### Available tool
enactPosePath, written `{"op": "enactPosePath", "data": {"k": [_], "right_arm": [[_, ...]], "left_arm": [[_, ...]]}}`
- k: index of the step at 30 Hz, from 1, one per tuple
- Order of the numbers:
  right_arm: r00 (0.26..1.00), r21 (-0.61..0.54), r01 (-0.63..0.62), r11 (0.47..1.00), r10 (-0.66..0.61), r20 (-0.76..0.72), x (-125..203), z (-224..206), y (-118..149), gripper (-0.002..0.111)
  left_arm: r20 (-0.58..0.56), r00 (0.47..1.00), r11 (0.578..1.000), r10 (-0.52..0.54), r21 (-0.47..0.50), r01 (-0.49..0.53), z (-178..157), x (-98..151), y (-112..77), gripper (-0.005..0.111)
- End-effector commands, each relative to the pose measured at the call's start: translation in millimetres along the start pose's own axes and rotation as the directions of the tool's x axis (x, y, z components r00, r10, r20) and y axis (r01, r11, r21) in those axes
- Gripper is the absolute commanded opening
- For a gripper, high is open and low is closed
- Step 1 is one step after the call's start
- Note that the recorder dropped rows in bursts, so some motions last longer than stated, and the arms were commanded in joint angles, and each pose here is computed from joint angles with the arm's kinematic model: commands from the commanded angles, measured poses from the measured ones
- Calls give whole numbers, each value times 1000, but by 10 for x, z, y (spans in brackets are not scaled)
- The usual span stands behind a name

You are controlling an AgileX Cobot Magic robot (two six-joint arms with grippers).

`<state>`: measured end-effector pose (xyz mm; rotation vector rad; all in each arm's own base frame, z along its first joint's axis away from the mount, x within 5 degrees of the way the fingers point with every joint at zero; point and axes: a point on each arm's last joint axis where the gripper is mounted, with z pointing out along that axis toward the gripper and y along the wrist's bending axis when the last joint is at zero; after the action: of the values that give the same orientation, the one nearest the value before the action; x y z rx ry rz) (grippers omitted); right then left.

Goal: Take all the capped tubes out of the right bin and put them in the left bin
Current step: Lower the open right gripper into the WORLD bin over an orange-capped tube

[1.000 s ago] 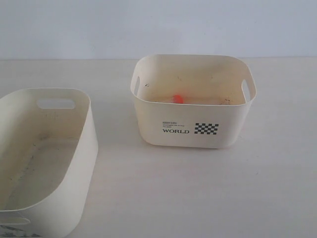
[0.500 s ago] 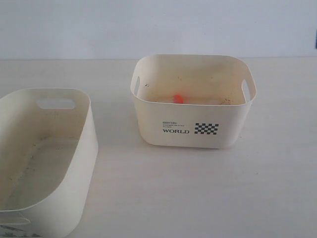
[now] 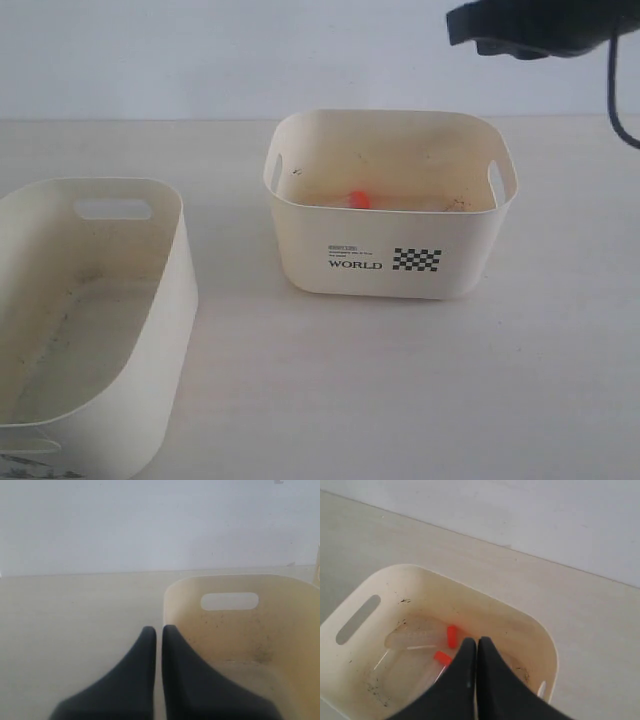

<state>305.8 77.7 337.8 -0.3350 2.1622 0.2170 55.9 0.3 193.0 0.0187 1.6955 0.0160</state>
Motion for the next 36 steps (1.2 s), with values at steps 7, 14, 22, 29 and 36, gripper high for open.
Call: {"op": "enactPosePath", "data": {"k": [7,14,22,29,36], "right_arm": [[957,-101,25,995,-54,-286,-462,562,17,0],[890,-157,112,981,-169,-424,-499,980,237,0],[812,-91,104,990,-137,-567,-224,1347,491,47],[719,129,-129,983,182,-671,76,1661,472,70],[668,153,-139,978,207,-715,311,1926,473,70]], "left_arm": [[3,1000,1000,-7,-1,7,-2,-12,1,4],[3,1000,1000,-7,-1,7,-2,-12,1,4],[3,1000,1000,-7,-1,7,-2,-12,1,4],[3,1000,1000,-7,-1,7,-2,-12,1,4],[3,1000,1000,-7,-1,7,-2,-12,1,4]]}}
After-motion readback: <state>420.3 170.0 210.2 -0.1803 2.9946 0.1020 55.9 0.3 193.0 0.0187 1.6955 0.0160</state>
